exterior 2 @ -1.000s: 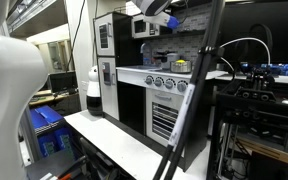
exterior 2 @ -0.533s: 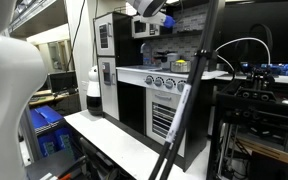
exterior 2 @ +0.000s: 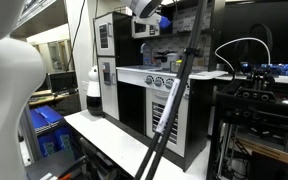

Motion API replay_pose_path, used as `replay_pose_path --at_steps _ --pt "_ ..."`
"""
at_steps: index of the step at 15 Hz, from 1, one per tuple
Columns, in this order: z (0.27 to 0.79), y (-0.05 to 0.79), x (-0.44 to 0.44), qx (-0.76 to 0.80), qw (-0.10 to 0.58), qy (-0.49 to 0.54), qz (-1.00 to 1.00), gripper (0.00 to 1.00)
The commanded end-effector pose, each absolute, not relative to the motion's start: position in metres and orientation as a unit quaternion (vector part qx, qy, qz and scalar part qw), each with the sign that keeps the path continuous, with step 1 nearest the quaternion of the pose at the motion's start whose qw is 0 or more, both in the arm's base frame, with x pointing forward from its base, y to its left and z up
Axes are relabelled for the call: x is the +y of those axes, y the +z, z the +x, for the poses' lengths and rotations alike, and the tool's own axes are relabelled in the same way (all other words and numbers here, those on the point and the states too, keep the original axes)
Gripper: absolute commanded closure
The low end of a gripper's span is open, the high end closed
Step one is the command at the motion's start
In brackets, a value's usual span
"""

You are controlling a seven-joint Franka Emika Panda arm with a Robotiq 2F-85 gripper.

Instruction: Open the door of the cabinet on the top of the sink

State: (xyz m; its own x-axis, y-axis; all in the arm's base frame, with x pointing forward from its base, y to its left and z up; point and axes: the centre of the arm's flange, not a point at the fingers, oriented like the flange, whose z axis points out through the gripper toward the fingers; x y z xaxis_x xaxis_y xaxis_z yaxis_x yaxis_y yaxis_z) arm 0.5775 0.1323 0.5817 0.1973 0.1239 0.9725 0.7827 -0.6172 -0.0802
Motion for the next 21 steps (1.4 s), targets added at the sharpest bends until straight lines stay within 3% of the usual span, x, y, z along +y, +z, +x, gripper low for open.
replay_pose_path --at_steps 1,11,21 --pt "0.603 0.575 0.14 -0.315 0.284 -0.546 -0.722 0.0" --pt "0.647 0.564 0.16 -0.334 0.261 -0.553 -0.718 0.0" --pt "0.65 0.575 0.17 -0.348 0.247 -0.568 -0.704 0.0"
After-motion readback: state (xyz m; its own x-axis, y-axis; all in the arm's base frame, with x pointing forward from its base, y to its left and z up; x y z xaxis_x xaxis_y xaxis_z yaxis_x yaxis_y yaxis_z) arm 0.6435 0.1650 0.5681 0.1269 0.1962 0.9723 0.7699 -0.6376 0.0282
